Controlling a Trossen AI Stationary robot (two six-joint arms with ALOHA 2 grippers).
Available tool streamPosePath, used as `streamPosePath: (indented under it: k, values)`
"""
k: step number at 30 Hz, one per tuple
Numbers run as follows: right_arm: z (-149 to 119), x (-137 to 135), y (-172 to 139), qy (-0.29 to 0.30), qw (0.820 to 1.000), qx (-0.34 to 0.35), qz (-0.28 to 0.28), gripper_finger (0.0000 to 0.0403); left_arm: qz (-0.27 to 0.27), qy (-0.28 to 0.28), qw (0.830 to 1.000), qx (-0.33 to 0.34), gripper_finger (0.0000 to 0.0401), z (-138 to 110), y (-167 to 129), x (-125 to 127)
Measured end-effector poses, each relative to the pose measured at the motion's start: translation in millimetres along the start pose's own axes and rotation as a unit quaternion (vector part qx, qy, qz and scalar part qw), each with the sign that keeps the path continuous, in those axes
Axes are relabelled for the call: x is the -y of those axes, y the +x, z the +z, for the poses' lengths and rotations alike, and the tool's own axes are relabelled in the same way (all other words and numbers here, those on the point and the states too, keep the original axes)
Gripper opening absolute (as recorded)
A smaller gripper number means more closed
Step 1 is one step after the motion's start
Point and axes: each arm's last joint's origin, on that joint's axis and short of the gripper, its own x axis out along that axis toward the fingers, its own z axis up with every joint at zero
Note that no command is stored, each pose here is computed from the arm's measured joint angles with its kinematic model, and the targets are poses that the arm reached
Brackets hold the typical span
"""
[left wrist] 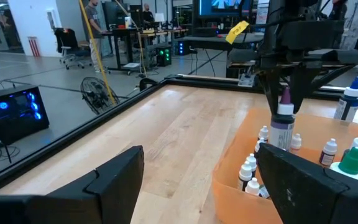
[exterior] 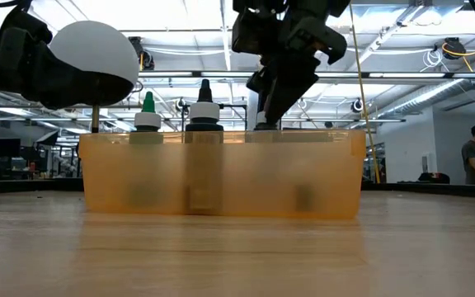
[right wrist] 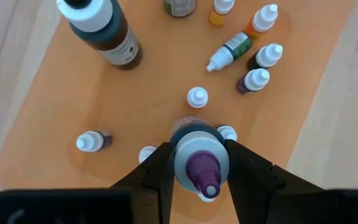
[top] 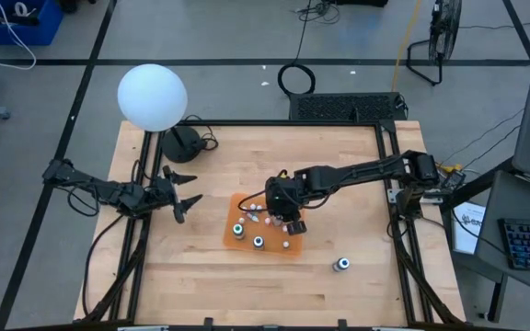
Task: Pick & Place food coloring
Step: Put the large purple food coloring bottle into the orange bin
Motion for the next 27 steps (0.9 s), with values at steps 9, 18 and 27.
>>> streamPosePath:
  k: [9,18,27]
  values:
    - [-4.1,-0.8,4.2,0.002,1.000,-0.006,0.003,0.0107,0.000,0.000,1.000,0.000,0.0320,0.0,0.0,0.0]
    - [-4.0,-1.2,4.2,0.000,1.000,-0.006,0.004,0.0107,0.000,0.000,1.000,0.000,0.0308,0.0,0.0,0.0]
    - [-3.2,-2.3,4.3,0.000,1.000,-0.001,0.014,0.0107,0.000,0.000,1.000,0.000,0.0323,0.0,0.0,0.0]
